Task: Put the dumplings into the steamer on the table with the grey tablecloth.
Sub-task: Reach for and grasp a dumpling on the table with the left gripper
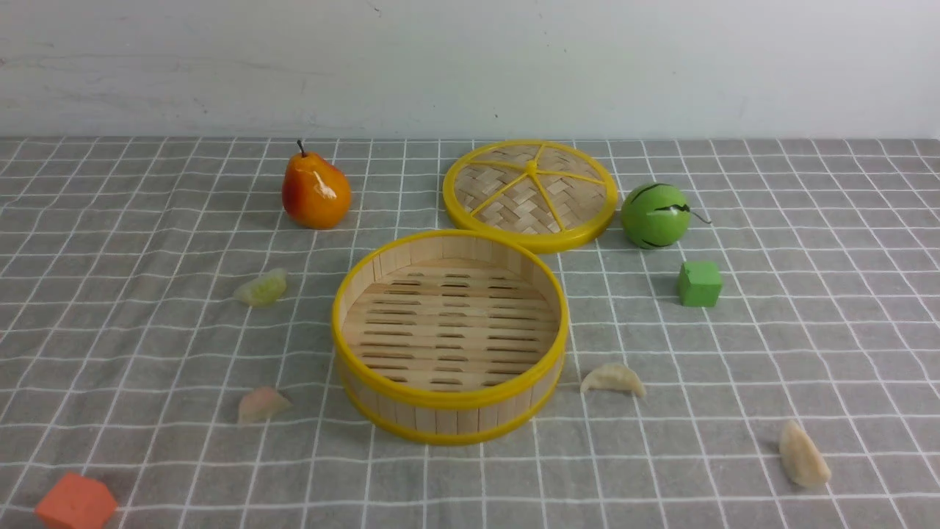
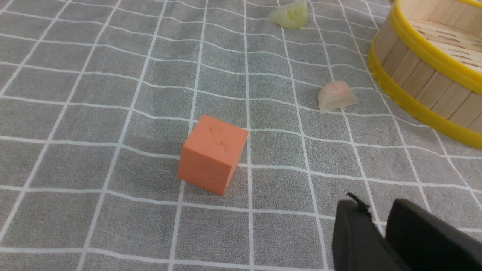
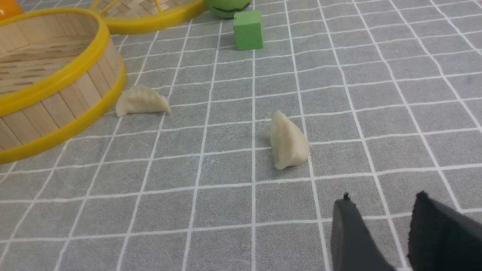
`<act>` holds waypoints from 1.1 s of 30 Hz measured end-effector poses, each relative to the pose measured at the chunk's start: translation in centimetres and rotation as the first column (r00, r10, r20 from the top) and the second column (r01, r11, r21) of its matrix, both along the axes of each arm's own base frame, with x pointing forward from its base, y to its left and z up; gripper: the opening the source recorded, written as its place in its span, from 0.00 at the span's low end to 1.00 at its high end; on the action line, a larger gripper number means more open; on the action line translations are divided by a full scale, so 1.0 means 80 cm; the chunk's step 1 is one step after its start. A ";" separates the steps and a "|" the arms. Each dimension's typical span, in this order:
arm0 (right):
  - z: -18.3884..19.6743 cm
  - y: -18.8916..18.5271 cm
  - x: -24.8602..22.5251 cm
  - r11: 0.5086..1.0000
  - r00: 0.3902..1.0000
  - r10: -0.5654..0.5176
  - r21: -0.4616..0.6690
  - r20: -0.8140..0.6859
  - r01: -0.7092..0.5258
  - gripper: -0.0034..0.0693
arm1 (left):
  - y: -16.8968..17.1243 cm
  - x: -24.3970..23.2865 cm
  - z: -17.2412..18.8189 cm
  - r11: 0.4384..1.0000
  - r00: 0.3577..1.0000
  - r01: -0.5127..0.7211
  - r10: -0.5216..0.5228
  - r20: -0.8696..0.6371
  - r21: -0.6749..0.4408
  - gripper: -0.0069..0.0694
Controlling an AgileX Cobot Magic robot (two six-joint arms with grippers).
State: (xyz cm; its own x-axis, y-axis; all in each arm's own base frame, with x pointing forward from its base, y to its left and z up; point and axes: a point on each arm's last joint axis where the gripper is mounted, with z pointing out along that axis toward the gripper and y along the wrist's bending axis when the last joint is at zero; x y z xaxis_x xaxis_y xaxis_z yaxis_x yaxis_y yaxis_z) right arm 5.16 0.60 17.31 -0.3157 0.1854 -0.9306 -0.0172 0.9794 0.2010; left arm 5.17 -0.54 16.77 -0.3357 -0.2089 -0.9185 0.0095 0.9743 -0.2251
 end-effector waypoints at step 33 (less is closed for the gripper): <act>0.000 -0.001 0.000 1.000 1.000 -0.001 -0.012 0.002 0.001 0.38 | 0.002 0.000 0.000 0.999 1.000 -0.003 0.003 0.008 0.046 0.28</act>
